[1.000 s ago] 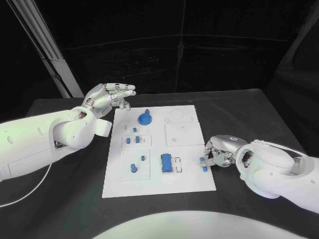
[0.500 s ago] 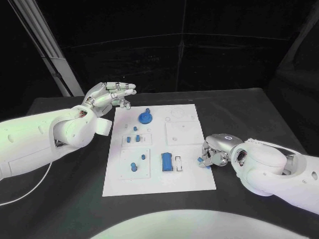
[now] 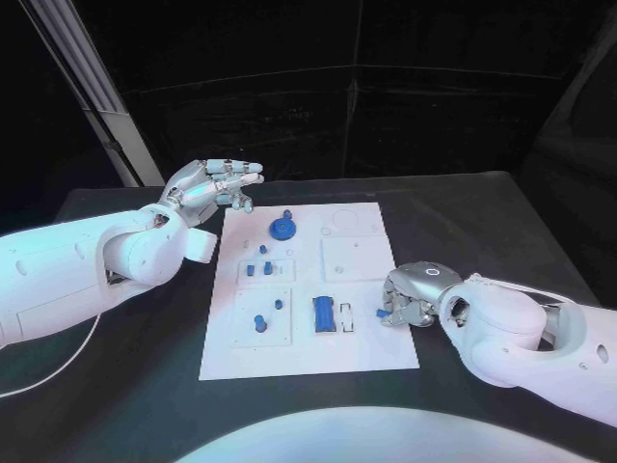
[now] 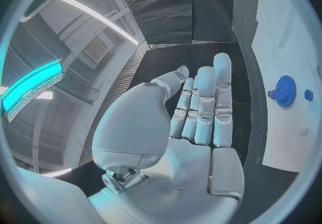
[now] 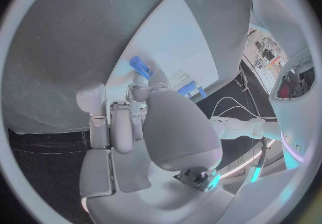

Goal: Assemble the parts on the task board

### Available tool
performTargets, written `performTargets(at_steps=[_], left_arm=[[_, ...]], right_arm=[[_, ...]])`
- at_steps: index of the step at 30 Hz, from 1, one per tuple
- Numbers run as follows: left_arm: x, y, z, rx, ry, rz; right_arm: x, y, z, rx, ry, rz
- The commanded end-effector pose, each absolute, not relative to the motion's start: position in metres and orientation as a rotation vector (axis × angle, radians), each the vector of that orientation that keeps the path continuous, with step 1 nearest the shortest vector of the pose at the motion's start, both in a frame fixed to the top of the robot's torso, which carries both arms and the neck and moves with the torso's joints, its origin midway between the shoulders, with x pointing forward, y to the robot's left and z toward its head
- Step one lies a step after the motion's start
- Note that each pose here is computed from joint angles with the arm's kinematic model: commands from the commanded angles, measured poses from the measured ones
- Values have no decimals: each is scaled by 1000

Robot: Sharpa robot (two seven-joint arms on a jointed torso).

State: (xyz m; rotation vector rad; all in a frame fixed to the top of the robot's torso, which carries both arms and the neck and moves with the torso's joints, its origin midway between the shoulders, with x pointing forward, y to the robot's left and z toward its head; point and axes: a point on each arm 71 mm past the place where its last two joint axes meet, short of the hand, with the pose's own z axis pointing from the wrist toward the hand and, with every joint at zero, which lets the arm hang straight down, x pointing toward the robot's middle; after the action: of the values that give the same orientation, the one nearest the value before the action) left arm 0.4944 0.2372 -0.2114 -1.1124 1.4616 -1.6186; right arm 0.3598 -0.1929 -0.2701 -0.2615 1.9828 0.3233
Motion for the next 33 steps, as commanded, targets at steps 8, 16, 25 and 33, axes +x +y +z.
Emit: performTargets(at_steps=[8, 16, 25, 33], left_arm=[[495, 236, -211, -1111, 1465, -1634], [494, 235, -211, -1111, 1466, -1634], [494, 235, -211, -1111, 1467, -1636], [494, 235, -211, -1111, 1468, -1637]], right_arm=[[347, -195, -275, -62, 2037, 409], [344, -192, -270, 118, 2033, 501], [346, -187, -272, 239, 2036, 564], [348, -182, -274, 294, 2040, 577]])
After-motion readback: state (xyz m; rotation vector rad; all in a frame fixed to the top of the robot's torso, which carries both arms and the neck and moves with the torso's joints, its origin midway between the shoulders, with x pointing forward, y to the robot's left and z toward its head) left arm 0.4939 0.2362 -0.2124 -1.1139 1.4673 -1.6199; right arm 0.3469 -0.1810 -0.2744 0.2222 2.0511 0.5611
